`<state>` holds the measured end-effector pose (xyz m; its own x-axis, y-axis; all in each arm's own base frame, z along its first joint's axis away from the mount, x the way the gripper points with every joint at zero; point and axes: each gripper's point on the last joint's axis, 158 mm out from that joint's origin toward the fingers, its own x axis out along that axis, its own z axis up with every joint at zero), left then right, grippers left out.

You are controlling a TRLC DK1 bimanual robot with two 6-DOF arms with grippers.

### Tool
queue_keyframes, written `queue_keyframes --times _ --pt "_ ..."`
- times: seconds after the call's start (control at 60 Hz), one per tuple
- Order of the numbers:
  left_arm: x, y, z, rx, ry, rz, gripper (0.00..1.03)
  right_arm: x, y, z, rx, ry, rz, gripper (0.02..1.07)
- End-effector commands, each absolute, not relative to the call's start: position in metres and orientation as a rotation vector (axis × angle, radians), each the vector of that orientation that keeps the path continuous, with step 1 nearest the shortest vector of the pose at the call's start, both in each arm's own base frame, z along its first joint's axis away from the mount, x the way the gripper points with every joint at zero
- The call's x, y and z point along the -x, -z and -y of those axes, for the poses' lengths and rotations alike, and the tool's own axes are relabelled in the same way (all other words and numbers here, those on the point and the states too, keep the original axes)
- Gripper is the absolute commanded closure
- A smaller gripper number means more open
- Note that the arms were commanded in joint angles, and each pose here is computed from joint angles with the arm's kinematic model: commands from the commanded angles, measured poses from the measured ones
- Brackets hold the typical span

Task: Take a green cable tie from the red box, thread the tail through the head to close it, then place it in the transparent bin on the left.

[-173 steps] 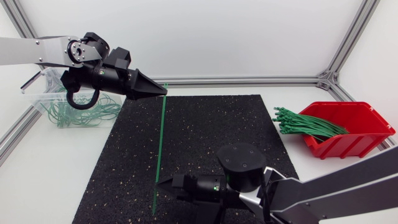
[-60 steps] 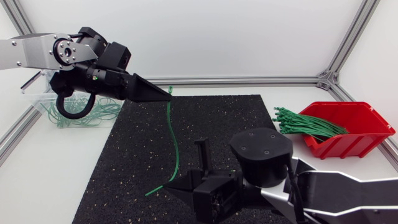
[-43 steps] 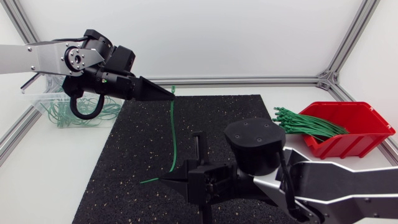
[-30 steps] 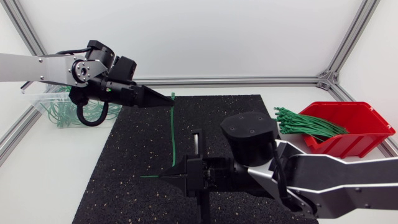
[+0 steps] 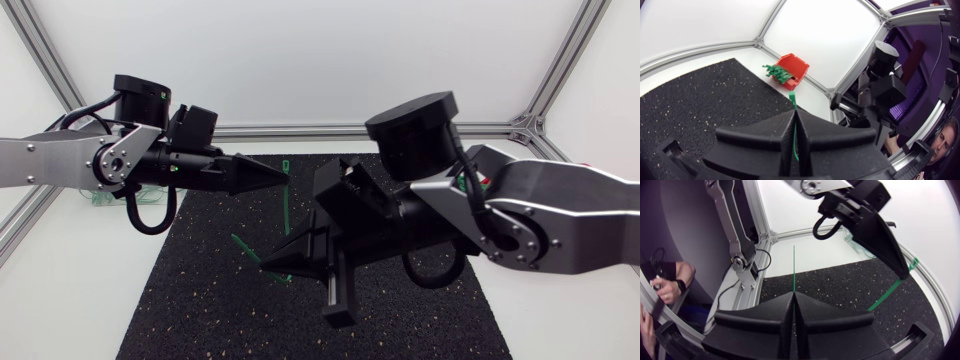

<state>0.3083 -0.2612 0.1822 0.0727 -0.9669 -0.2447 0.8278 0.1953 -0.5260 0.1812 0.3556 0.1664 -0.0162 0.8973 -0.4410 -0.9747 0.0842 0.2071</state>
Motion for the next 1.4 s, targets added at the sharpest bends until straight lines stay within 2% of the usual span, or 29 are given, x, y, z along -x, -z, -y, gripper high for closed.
queue_keyframes --times 0.0,0.233,0.367,0.5,0.683,1.067,1.383 --pt "-0.285 -0.211 0.266 0.311 1.383 -0.593 1.0 -0.181 -0.212 -0.348 0.018 -1.444 -0.57 1.01" --pt "-0.248 -0.258 0.279 0.33 1.41 -0.552 1.0 -0.16 -0.29 -0.322 -0.248 -1.462 -0.655 1.01" --pt "-0.231 -0.274 0.287 0.344 1.406 -0.529 1.0 -0.147 -0.314 -0.313 -0.343 -1.488 -0.717 1.01" --pt "-0.224 -0.287 0.293 0.389 1.393 -0.514 1.0 -0.131 -0.324 -0.309 -0.473 -1.528 -0.856 1.01" --pt "-0.21 -0.298 0.294 0.401 1.371 -0.487 1.0 -0.123 -0.346 -0.302 -0.553 -1.545 -0.899 1.01" --pt "-0.196 -0.325 0.284 0.414 1.371 -0.406 1.0 -0.134 -0.371 -0.296 -0.845 -1.415 -1.19 1.01" --pt "-0.182 -0.327 0.284 0.448 1.39 -0.425 1.0 -0.115 -0.369 -0.306 -0.855 -1.346 -1.406 1.01"
